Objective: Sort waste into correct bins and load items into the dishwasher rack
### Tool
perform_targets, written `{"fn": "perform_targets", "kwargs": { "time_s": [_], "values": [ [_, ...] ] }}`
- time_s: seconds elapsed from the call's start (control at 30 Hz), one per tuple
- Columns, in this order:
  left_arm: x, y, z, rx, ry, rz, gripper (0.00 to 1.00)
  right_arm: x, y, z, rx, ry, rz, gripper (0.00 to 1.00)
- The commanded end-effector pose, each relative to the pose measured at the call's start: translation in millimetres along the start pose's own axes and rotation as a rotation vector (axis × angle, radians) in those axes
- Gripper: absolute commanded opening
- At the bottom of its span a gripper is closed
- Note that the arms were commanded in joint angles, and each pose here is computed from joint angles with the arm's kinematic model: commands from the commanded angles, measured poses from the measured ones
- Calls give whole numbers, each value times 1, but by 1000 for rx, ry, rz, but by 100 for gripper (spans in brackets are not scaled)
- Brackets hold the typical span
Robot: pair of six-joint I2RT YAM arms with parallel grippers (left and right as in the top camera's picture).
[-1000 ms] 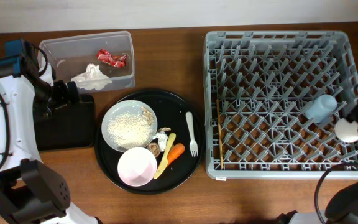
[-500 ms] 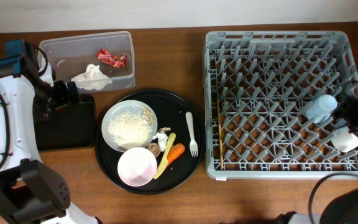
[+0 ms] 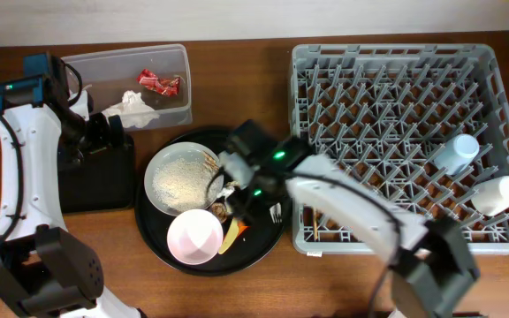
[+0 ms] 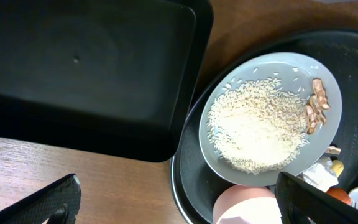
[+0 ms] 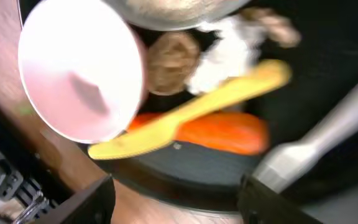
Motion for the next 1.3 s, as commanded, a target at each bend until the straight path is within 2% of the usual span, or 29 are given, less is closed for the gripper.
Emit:
{"fn": "perform_targets", "kwargs": {
  "time_s": [0.0, 0.1, 0.13, 0.17, 0.2, 0.23, 0.57, 0.63, 0.7, 0.77, 0.87, 0.93, 1.0, 1.07, 1.13, 1.27],
  "values": [
    [1, -1, 0, -6, 7, -9, 99, 48, 28, 12, 2, 45, 23, 68],
    [1, -1, 0, -5, 7, -9, 99, 79, 35, 18, 29, 59, 30, 62],
    [1, -1, 0, -6, 7, -9, 99, 84, 34, 19, 48, 55, 29, 49],
    [1, -1, 0, -6, 7, -8, 99, 84, 34, 20, 48, 51, 30, 46],
    [1, -1, 0, -5, 7, -9, 99, 84, 34, 21, 72, 46, 26, 29],
    [1, -1, 0, -6, 6, -9, 99, 85, 34, 21, 71, 43, 26, 18],
    [1, 0, 0, -6, 7, -8, 99, 99, 42, 17, 119, 80, 2, 19],
    [1, 0, 0, -6, 6, -5, 99, 98, 38, 18, 129, 73, -41, 4],
    [1, 0, 0, -6, 6, -5, 99, 90, 40, 23, 120, 53, -39, 4],
    [1, 0, 0, -6, 6, -5, 99, 52, 48, 44, 74, -25, -54, 4],
    [1, 0, 0, -6, 6, -5, 99, -11, 39, 65, 80, -98, -239, 4],
    [1, 0, 0, -6, 5, -5, 99, -52, 13, 74, 143, -151, -384, 4],
    [1, 0, 0, -6, 6, -5, 99, -93, -46, 66, 285, -184, -550, 4],
    [1, 0, 0, -6, 6, -5, 99, -126, -101, 42, 437, -196, -620, 4],
    [1, 0, 0, -6, 5, -5, 99, -169, -163, 0, 633, -222, -720, 4],
    [1, 0, 0, -6, 5, -6, 99, -246, -257, -85, 979, -177, -1381, 4]
  ]
}}
Point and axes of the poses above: each gripper's point midway between its finger pads, its own x axis out along the fingers, its own y axis along the line the jaws close on, z = x × y, the point moved 10 cm from there along -x, back along the fingers, and after that the axes turned 10 degrees about -x, right-handed, at the moved point
